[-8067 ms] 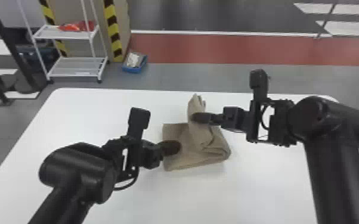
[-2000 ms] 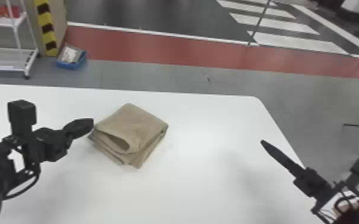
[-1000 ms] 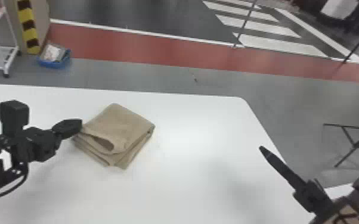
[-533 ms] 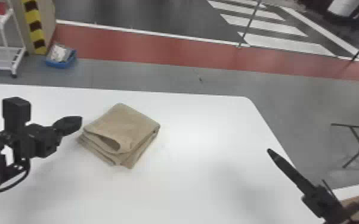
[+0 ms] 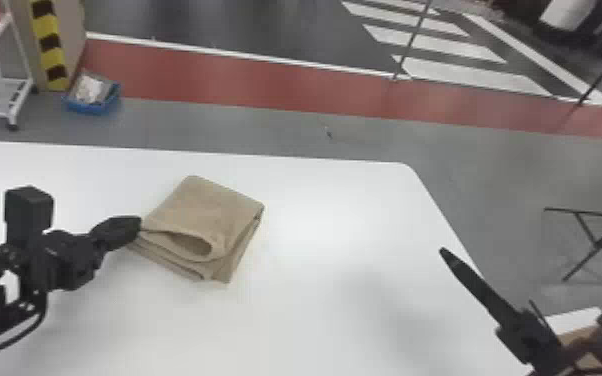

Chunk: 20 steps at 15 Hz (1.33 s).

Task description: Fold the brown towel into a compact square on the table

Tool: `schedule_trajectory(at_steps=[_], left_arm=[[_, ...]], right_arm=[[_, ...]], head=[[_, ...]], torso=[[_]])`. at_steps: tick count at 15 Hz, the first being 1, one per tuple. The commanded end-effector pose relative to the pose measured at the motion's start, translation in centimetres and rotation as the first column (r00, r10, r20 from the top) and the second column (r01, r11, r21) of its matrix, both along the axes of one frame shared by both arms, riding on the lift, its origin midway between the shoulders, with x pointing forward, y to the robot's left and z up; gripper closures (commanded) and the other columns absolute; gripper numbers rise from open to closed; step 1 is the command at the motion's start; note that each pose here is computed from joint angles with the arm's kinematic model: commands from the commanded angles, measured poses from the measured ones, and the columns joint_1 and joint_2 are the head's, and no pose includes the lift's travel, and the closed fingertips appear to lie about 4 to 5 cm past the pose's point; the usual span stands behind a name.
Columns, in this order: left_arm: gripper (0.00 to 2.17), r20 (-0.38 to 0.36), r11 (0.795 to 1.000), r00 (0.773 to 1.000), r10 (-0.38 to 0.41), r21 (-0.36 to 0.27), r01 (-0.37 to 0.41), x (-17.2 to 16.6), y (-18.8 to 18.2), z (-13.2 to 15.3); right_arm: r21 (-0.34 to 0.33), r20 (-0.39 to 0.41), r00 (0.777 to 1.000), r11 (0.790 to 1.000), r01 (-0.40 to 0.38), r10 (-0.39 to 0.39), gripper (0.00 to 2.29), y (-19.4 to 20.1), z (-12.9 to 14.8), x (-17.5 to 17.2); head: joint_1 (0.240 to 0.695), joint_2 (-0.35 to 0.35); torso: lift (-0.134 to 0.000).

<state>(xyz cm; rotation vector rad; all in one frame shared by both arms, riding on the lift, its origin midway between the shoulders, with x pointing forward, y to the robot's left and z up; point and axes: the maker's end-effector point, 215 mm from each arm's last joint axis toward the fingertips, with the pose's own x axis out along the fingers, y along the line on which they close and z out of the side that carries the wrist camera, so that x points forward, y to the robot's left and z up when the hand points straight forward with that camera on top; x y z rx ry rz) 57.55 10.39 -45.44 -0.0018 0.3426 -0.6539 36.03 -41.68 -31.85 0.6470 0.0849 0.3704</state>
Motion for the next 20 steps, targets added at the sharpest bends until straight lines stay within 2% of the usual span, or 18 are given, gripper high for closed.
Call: schedule_trajectory(at_steps=[1,6,13,14,17,18,20], left_arm=[[1.24,-0.028,1.0,0.999,-0.023,-0.011,0.023,-2.1,-1.4,0.1],[1.24,-0.081,0.996,0.994,-0.08,-0.05,0.076,-6.7,-4.5,-0.1],[1.24,-0.12,0.987,0.984,-0.133,-0.104,0.12,-11.4,-7.9,0.9],[1.24,-0.138,0.987,0.981,-0.137,-0.102,0.123,-11.7,-8.0,0.5],[1.24,-0.16,0.985,0.976,-0.148,-0.117,0.13,-12.2,-7.8,1.7],[1.24,-0.154,0.985,0.978,-0.139,-0.119,0.121,-12.1,-7.4,1.9],[1.24,-0.13,0.99,0.987,-0.094,-0.116,0.079,-11.3,-5.3,2.9]], right_arm=[[0.005,0.0,1.0,1.0,0.004,-0.004,1.9,-0.3,-0.2,-0.2],[0.02,0.001,1.0,1.0,0.008,-0.008,1.9,-0.4,-0.9,-0.4],[0.009,0.012,1.0,1.0,0.007,-0.007,1.9,-0.7,-0.3,0.2],[0.009,0.015,1.0,1.0,-0.002,0.002,1.9,-0.1,-0.2,0.8],[-0.014,0.014,0.999,0.999,-0.043,0.044,1.9,3.2,0.1,4.1],[-0.035,0.013,0.998,0.997,-0.062,0.063,1.9,5.2,0.2,5.8],[-0.132,0.017,0.994,0.986,-0.102,0.105,1.9,10.1,0.4,8.7]], head=[[0.695,-0.35],[0.695,-0.35],[0.695,-0.35],[0.695,-0.35],[0.695,-0.35],[0.695,-0.35],[0.695,-0.35]], torso=[[-0.124],[-0.124],[-0.124],[-0.124],[-0.124],[-0.124],[-0.124]])
